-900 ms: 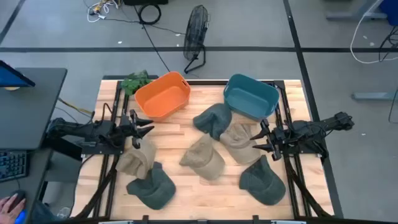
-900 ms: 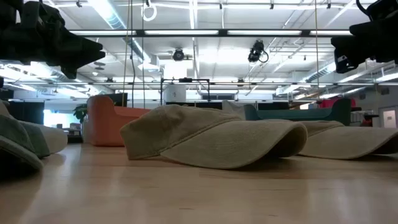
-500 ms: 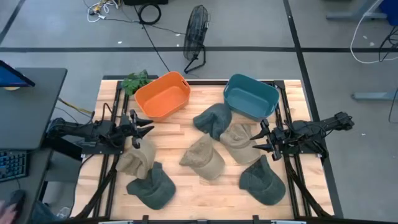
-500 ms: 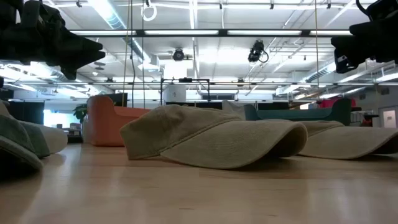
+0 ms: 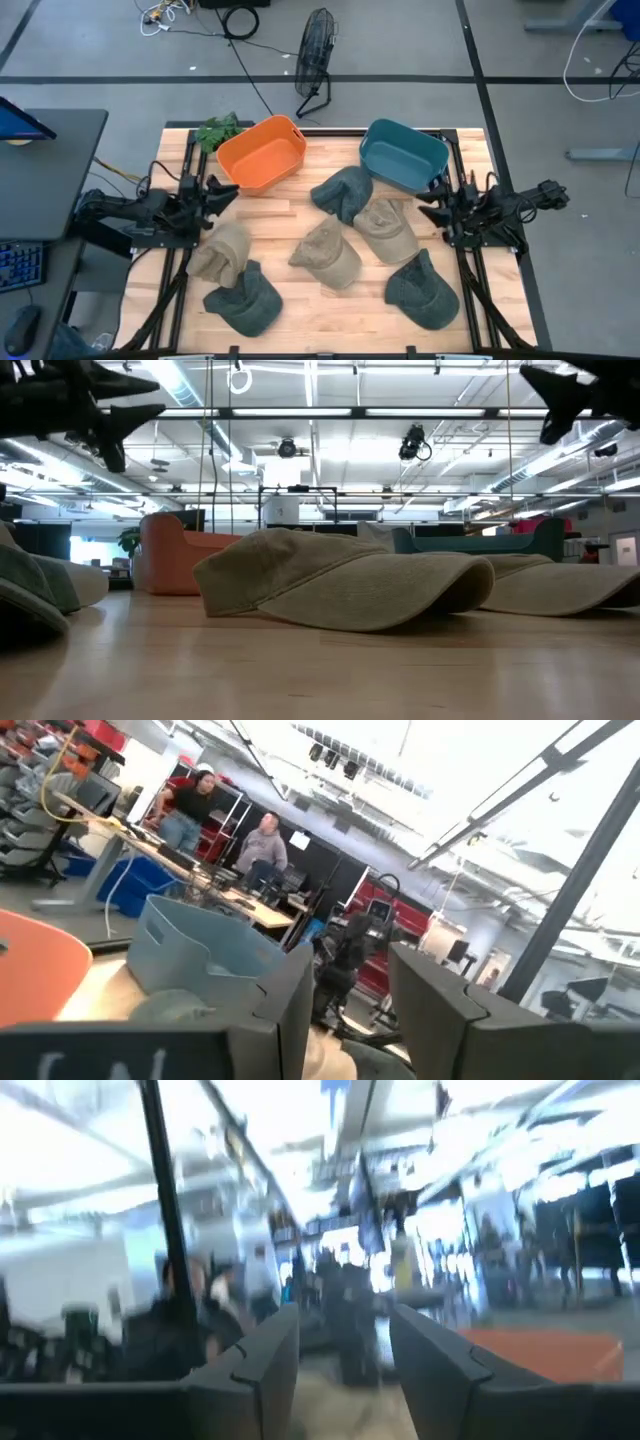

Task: Pick & Place hat
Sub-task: Put the middle brown cap into the orange bin

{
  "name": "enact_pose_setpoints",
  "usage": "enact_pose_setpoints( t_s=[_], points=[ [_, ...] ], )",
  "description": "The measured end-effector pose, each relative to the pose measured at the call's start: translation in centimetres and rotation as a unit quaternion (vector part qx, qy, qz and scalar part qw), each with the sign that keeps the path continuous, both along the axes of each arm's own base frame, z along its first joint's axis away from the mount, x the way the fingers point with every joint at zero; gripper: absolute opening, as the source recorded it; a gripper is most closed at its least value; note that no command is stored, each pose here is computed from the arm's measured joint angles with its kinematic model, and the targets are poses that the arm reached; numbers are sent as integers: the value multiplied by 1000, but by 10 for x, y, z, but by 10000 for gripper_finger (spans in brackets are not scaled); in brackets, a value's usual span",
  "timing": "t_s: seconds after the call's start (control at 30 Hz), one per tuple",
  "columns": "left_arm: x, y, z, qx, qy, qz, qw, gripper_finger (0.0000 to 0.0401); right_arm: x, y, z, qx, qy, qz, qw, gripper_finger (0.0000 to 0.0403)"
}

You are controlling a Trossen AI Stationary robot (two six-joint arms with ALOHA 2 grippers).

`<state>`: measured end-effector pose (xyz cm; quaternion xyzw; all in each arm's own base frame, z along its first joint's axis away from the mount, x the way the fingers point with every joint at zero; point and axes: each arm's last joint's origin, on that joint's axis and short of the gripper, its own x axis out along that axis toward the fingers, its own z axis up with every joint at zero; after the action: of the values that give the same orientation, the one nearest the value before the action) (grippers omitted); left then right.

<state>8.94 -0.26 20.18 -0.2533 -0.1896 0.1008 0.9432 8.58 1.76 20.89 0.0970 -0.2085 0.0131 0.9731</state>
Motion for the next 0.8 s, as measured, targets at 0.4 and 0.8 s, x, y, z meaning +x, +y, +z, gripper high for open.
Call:
enact_pose_setpoints(
  t_s=[0.4, 0.8],
  points=[
    [7, -1, 75, 8, -6, -1, 1000, 135, -8, -3, 41, 51, -62, 8, 997, 162],
    [84, -15, 138, -33, 187, -17, 982, 135, 25, 7, 121, -20, 122, -1, 992, 162]
  ],
)
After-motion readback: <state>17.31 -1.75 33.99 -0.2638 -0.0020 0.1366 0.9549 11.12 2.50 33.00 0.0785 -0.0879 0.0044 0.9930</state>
